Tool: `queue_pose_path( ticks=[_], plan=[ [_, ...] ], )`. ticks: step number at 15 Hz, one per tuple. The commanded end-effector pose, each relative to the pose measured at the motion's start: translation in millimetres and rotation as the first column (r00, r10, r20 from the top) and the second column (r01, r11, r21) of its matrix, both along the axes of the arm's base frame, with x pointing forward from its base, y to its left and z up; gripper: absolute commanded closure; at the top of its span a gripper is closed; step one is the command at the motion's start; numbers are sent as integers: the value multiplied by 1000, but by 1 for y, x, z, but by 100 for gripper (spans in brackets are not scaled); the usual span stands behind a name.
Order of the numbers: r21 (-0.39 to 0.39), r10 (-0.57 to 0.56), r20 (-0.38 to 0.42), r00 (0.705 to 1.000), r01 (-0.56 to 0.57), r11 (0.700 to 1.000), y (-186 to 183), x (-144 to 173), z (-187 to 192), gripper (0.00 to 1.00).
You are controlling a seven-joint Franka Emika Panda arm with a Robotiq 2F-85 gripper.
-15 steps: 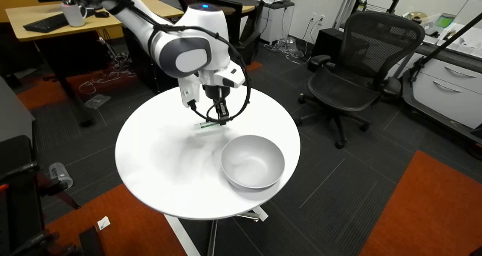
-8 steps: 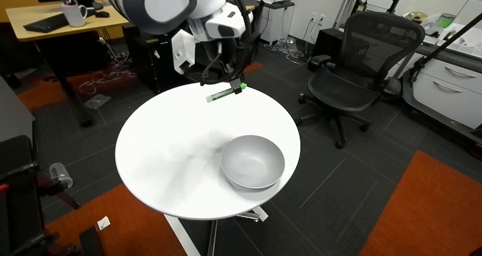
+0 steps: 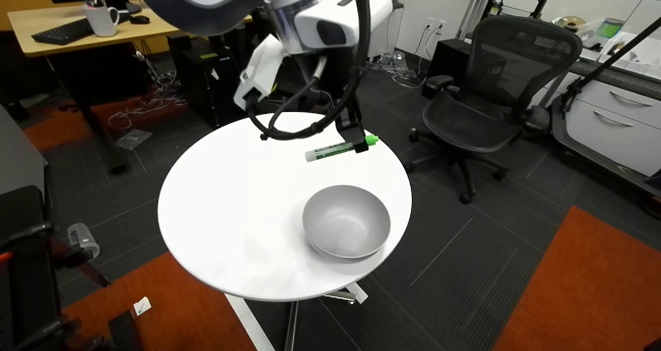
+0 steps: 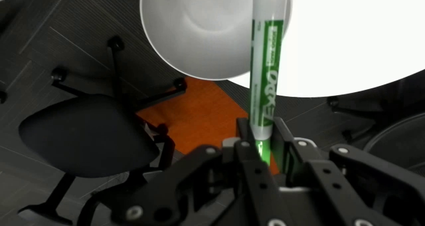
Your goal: Put the marker in the bowl
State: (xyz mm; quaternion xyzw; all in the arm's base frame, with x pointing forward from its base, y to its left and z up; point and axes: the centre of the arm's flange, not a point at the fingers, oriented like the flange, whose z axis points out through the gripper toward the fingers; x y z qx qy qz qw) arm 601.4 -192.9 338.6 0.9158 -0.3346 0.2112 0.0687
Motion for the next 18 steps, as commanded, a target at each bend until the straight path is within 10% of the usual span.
queue_pose_path(
  ticks=[1, 15, 16, 18],
  plan=[
    [16, -38, -91, 995, 39, 999, -11, 4, -20, 95],
    [146, -105, -119, 987, 122, 982, -54, 41, -90, 95],
    [164, -105, -128, 986, 125, 979, -55, 43, -94, 56],
    [174, -104, -129, 986, 126, 977, -56, 46, -100, 48]
  ],
)
